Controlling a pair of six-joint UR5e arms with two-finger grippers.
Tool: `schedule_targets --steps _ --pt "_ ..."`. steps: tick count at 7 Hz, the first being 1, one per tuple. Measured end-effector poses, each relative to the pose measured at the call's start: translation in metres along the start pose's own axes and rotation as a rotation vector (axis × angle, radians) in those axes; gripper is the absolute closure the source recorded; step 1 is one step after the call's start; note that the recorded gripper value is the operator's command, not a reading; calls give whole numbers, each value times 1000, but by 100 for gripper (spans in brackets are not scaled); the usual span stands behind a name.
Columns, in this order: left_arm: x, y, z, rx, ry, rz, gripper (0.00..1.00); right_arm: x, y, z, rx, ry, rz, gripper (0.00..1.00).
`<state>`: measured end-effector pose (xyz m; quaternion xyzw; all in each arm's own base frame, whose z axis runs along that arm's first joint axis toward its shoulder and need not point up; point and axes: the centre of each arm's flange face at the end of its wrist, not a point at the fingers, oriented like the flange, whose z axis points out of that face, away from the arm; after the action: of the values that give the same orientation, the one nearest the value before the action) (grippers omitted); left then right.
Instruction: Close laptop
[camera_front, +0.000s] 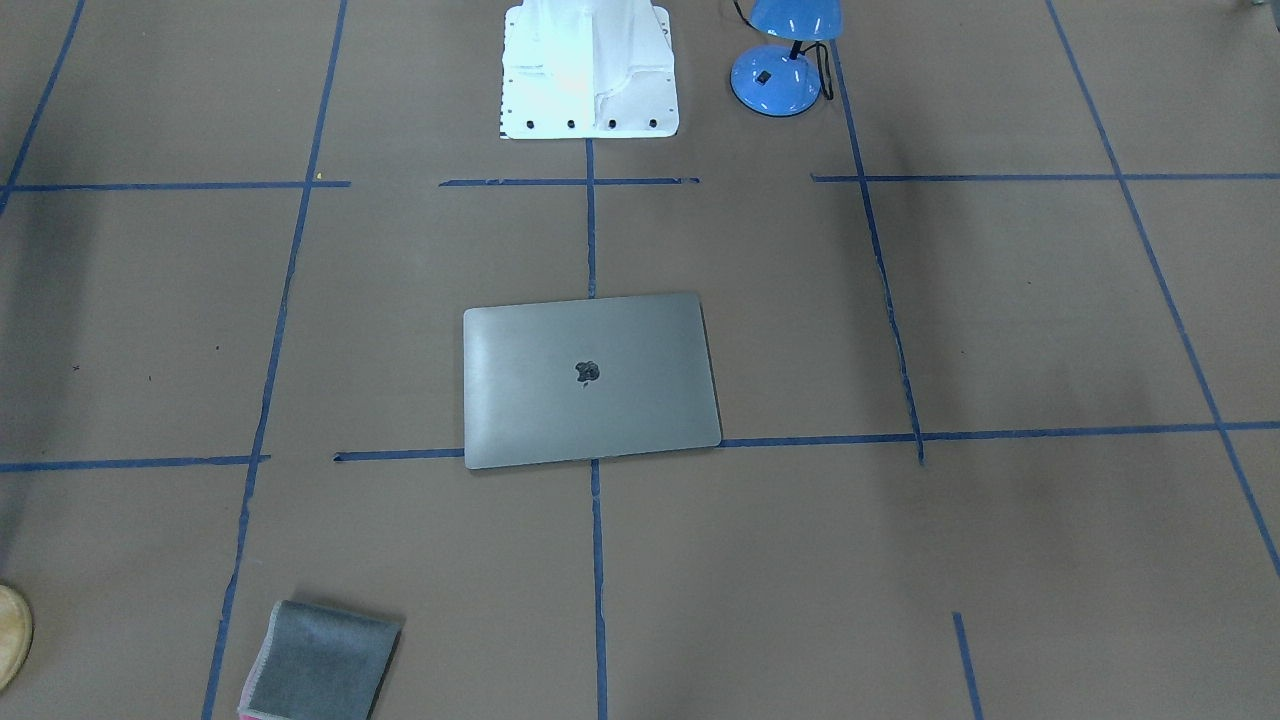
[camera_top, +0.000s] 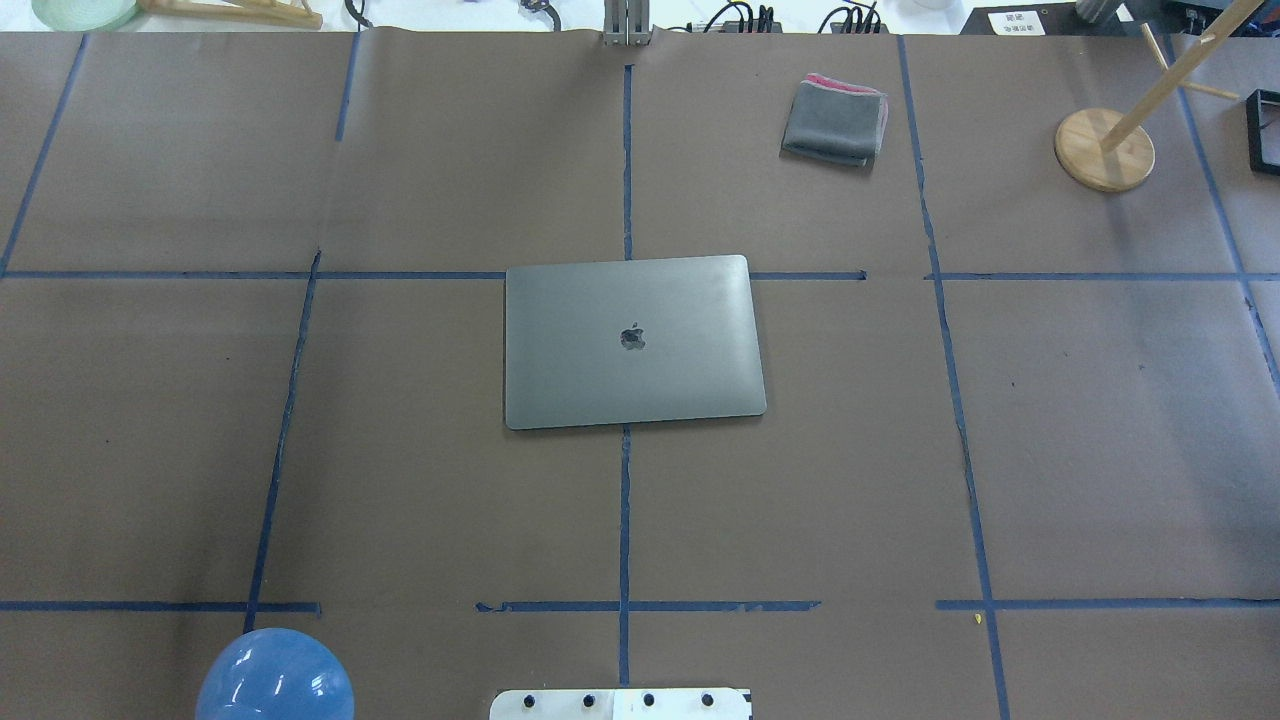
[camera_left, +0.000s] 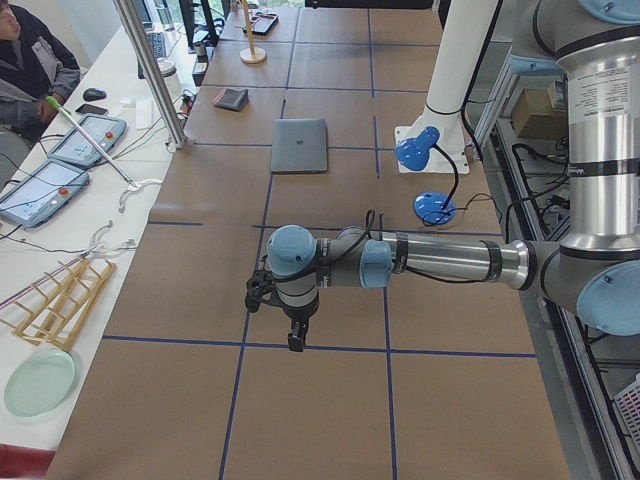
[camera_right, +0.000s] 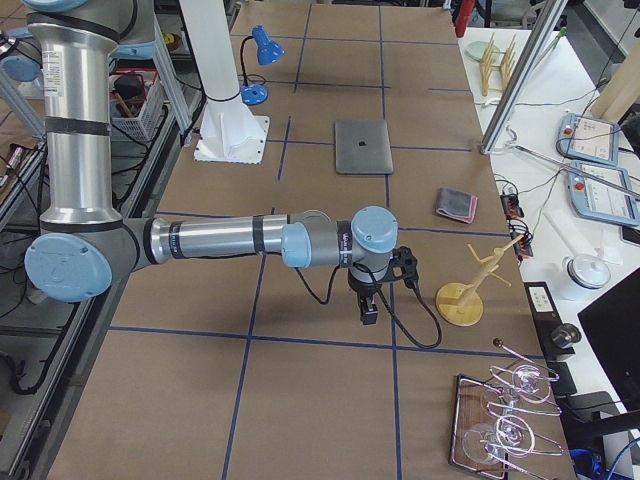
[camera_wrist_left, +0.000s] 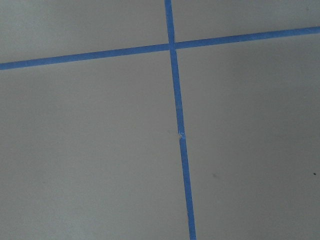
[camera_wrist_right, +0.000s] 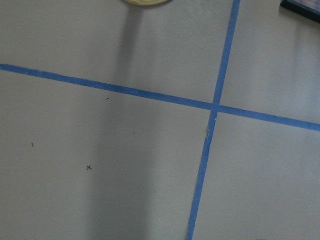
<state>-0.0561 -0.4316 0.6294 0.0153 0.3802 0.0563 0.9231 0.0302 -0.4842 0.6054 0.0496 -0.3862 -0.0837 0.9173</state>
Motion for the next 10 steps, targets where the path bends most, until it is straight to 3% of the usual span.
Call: schedule_targets --steps 10 --pt "1 0 -1 2 0 2 0 -5 6 -4 6 0 -6 0"
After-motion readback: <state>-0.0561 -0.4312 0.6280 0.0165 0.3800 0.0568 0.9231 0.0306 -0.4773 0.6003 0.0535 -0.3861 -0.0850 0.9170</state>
